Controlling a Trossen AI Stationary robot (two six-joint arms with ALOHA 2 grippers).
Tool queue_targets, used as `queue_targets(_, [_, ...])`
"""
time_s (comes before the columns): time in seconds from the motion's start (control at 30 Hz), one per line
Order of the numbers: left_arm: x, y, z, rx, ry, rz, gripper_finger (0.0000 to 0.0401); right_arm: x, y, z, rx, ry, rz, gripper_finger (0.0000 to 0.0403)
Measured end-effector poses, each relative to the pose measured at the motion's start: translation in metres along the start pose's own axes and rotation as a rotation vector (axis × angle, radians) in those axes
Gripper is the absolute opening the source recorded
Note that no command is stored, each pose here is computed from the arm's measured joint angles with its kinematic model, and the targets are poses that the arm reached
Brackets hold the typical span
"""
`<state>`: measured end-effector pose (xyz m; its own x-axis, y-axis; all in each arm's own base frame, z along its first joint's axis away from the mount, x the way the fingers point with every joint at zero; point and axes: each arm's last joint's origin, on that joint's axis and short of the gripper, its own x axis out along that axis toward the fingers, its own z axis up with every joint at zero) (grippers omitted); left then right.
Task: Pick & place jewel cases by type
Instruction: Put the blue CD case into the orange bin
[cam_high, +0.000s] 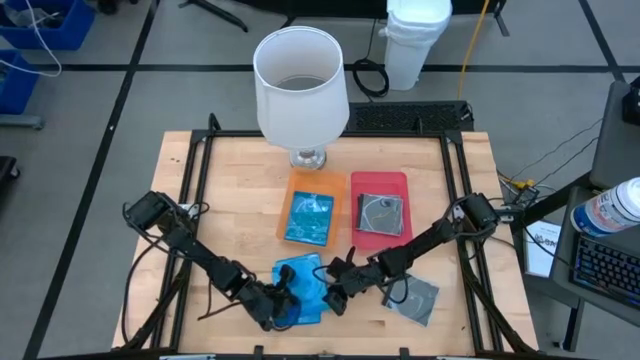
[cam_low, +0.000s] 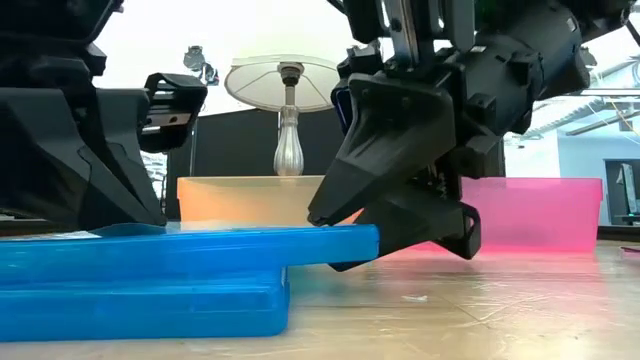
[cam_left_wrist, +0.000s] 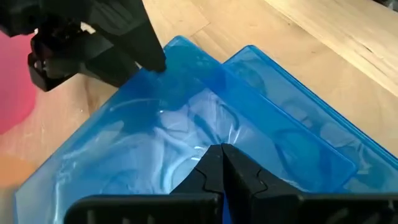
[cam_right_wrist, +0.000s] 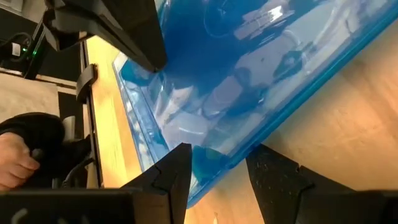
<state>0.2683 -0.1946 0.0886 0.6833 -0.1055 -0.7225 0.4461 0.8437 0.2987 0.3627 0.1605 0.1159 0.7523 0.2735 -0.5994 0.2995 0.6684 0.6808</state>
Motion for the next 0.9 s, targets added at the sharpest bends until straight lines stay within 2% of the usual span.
queue_targets(0.3, [0.028,0.005,-0.005,-0.056,-0.084,0.003,0.0007,-0.001,-0.012,0.001,-0.009,-0.018,-0.018,0.0139])
queue_targets(0.43, [0.028,0.005,-0.002,-0.052,-0.106,-0.007,0.0004,-0.001,-0.012,0.001,-0.027,-0.021,-0.016,0.0106])
queue_targets(0.63, [0.002,0.0,0.011,0.049,-0.12,0.026,0.0027,-0.001,-0.009,0.004,-0.032,-0.065,-0.002,0.003])
queue_targets(0.9, [-0.046,-0.008,0.024,0.097,-0.108,0.104,0.0041,-0.011,0.001,0.009,-0.093,-0.074,0.043,0.003])
